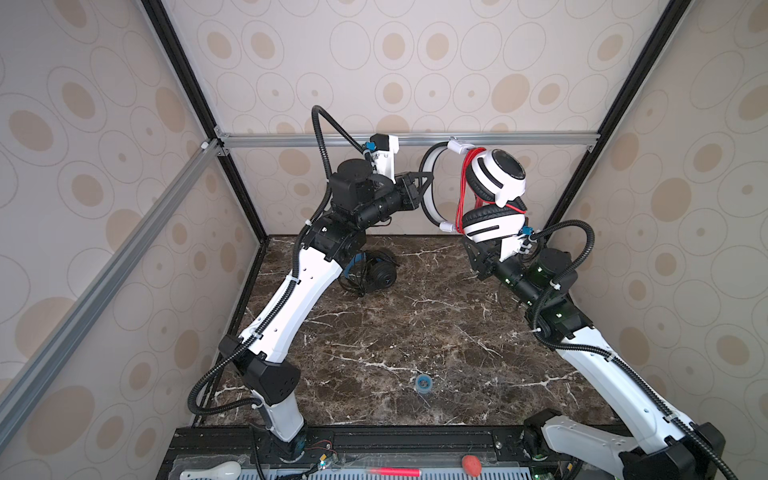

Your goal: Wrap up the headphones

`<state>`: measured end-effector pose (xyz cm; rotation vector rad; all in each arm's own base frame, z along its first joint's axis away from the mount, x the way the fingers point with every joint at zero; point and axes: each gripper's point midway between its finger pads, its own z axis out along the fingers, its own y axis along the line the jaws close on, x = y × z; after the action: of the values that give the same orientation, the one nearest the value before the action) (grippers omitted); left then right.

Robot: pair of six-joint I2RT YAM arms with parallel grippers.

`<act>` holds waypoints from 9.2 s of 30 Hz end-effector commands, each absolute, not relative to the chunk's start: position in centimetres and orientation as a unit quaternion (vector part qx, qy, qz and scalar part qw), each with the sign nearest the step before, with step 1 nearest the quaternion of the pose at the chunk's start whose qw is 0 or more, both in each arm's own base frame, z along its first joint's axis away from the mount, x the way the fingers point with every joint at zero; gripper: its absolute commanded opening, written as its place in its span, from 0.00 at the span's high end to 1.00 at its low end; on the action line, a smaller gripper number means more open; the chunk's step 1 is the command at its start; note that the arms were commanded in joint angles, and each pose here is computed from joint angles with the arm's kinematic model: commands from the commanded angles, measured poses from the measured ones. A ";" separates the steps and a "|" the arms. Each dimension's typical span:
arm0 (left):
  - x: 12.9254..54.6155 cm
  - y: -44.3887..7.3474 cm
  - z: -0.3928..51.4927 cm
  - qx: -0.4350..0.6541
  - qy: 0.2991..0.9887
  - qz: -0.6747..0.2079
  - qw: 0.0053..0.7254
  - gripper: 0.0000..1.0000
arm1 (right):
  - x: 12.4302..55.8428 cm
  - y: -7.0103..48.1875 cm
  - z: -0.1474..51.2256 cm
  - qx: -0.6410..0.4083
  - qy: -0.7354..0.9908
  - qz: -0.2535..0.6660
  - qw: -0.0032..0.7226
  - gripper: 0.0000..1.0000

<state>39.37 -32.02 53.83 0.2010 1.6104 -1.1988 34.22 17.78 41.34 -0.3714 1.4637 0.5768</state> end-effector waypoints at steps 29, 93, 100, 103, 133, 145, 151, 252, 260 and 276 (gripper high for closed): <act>37.6 -31.5 58.3 0.090 0.627 -0.537 0.557 1.00 | 35.9 19.0 44.7 -0.173 0.610 0.282 0.720 0.49; 45.7 -28.4 49.4 -0.076 0.718 -0.211 0.659 1.00 | 33.3 20.4 39.5 -0.217 0.758 0.123 0.603 1.00; 44.9 -29.2 45.7 0.003 0.750 -0.143 0.646 1.00 | 32.6 20.1 40.3 -0.241 0.800 0.092 0.542 1.00; 44.6 -29.9 43.6 0.053 0.772 -0.122 0.621 1.00 | 32.3 20.2 40.2 -0.275 0.817 0.072 0.503 1.00; 41.6 -31.2 33.9 0.183 0.835 -0.120 0.506 1.00 | 30.6 21.3 39.0 -0.346 0.787 0.089 0.503 0.65; 43.9 -32.8 30.1 0.155 0.853 -0.163 0.472 1.00 | 31.3 18.3 38.2 -0.290 0.795 0.049 0.531 0.49; 46.4 -34.3 26.8 0.112 0.855 -0.204 0.463 1.00 | 33.1 15.9 39.0 -0.214 0.800 0.013 0.560 0.40; 33.4 3.8 14.5 -0.081 0.763 0.200 0.609 0.02 | 38.7 -1.0 10.6 0.060 0.845 -0.115 0.518 0.00; 36.6 2.0 14.3 -0.048 0.748 0.157 0.643 0.02 | 39.8 -2.1 9.4 0.066 0.840 -0.088 0.532 0.00; 37.2 3.0 13.0 -0.063 0.735 0.101 0.668 0.02 | 39.4 -1.1 8.8 0.038 0.829 -0.070 0.553 0.00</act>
<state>36.91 3.47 11.09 -0.1407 1.7360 0.2778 39.40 -1.25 8.22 0.1060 1.9894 -0.1715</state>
